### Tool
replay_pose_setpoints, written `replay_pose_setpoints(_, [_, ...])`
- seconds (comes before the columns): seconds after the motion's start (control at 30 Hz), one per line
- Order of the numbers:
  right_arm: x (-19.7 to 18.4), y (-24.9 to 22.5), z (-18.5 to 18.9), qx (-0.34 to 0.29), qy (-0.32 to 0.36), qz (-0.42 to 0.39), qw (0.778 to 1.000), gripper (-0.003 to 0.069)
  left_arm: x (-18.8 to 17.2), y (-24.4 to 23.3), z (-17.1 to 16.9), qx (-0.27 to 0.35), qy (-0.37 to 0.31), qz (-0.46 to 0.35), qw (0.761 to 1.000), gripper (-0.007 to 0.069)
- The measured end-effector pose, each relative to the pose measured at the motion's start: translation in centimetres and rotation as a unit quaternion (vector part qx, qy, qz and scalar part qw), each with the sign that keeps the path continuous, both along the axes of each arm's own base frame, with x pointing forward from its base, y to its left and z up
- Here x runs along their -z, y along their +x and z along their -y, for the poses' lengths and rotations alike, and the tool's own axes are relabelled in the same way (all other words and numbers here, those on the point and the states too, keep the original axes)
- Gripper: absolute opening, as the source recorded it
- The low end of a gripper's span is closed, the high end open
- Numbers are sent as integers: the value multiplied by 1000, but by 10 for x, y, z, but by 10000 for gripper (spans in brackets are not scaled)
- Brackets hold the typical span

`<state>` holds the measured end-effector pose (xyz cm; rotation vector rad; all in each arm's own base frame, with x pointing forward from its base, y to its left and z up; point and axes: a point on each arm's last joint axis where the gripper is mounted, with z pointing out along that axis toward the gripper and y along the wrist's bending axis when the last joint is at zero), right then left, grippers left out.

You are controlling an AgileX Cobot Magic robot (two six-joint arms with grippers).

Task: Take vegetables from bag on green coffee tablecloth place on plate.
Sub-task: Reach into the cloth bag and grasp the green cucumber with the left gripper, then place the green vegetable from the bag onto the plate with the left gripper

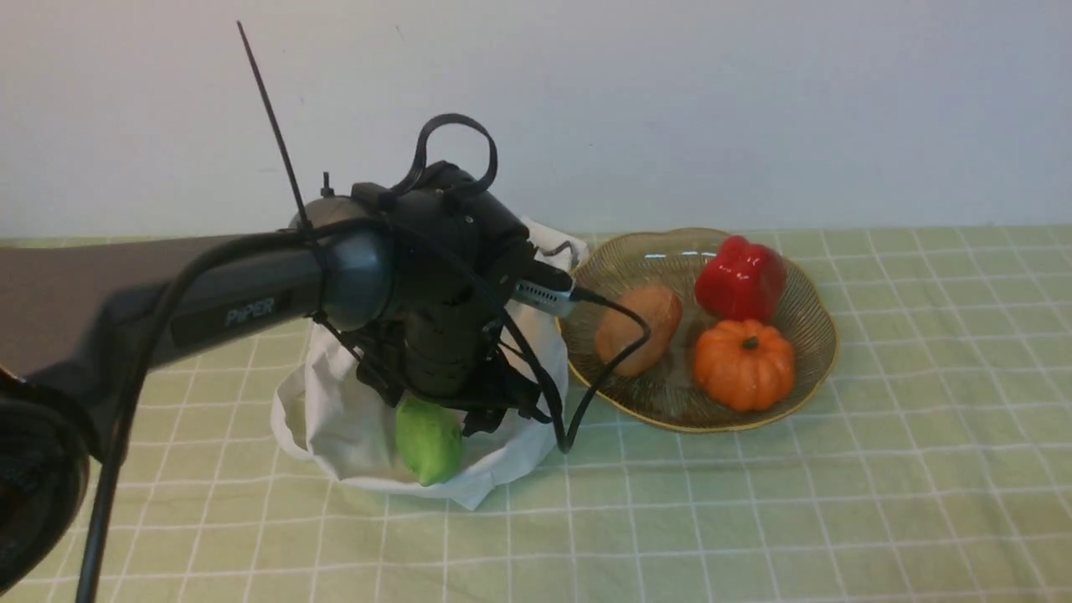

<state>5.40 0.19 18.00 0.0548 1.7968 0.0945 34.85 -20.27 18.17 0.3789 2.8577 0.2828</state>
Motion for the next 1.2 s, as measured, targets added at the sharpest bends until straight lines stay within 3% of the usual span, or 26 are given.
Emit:
replay_pose_setpoints(0.27, [0, 0, 0, 0, 0, 0, 1000, -17, 15, 1, -1, -16, 22, -18, 999, 520])
replay_pose_setpoints(0.43, [0, 0, 0, 0, 0, 0, 1000, -17, 26, 1, -2, -16, 40, -39, 998, 390])
replay_pose_setpoints(0.6, [0, 0, 0, 0, 0, 0, 1000, -17, 13, -4, 1, 4, 20, -58, 998, 394])
replay_pose_setpoints(0.83, [0, 0, 0, 0, 0, 0, 1000, -17, -58, -18, 25, 71, -120, -57, 989, 394])
replay_pose_setpoints(0.93, [0, 0, 0, 0, 0, 0, 1000, -17, -81, -15, 47, 93, -201, -3, 975, 394])
replay_pose_setpoints(1.2, [0, 0, 0, 0, 0, 0, 1000, -17, -64, 13, 90, 118, -297, 149, 936, 394])
